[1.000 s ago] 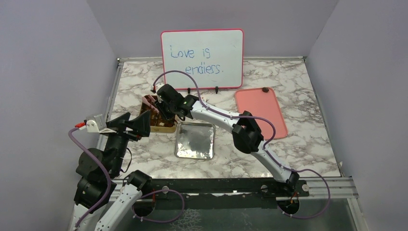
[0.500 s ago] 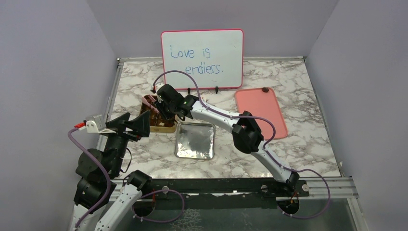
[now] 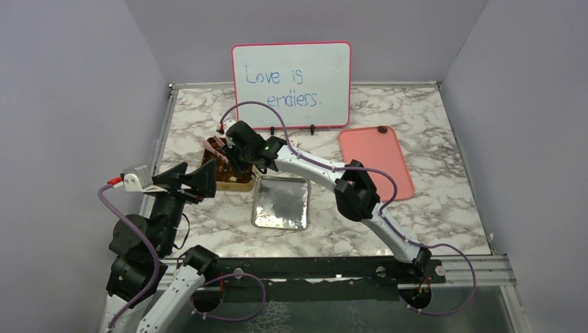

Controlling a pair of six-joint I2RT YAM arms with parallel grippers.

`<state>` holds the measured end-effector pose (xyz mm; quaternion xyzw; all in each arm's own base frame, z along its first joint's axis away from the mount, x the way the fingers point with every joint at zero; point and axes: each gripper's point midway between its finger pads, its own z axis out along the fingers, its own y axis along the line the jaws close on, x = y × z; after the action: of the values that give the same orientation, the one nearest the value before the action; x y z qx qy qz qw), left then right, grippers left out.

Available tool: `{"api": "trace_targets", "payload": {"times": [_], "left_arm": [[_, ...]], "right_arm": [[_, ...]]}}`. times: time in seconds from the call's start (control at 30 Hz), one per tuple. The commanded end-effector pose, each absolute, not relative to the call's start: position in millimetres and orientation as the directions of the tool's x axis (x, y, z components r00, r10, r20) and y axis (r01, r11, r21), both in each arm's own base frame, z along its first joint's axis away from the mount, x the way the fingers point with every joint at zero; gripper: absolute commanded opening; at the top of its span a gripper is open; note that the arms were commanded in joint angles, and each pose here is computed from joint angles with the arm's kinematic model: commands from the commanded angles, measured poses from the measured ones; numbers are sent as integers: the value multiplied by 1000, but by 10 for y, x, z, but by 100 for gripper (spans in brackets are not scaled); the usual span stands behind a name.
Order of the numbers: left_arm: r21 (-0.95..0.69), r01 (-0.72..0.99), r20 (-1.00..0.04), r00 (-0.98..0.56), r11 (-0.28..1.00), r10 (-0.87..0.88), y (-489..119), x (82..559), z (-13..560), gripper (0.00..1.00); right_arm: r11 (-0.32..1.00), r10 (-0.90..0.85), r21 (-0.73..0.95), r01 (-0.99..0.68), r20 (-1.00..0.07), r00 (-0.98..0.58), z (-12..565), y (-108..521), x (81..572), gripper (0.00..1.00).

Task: Pack the chocolate
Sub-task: Place the fake chocolate in the packing box.

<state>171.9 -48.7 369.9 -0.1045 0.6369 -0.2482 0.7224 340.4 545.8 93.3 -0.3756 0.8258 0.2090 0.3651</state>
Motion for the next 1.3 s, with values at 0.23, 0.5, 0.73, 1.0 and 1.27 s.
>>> {"api": "trace_targets", "payload": {"times": [0.23, 0.5, 0.73, 1.0, 1.27], "left_arm": [[-471, 233, -863, 79, 851, -499, -475, 1692, 3725, 99], [-468, 232, -865, 80, 853, -496, -472, 1695, 3722, 99], [-467, 231, -864, 83, 853, -496, -466, 1690, 3727, 99], [-461, 216, -871, 77, 861, -485, -463, 1728, 3677, 99], [-442, 182, -887, 56, 878, -458, -465, 1813, 3566, 99]], "right_arm": [[616, -391, 69, -784, -838, -381, 1522, 5563, 3433, 42], [613, -385, 67, -787, -844, -372, 1557, 5579, 3445, 44], [624, -383, 54, -780, -848, -365, 1610, 5555, 3468, 42], [613, -329, 88, -785, -875, -355, 2055, 5431, 3347, 42], [688, -322, 70, -723, -862, -390, 2213, 4858, 3165, 39]]}}
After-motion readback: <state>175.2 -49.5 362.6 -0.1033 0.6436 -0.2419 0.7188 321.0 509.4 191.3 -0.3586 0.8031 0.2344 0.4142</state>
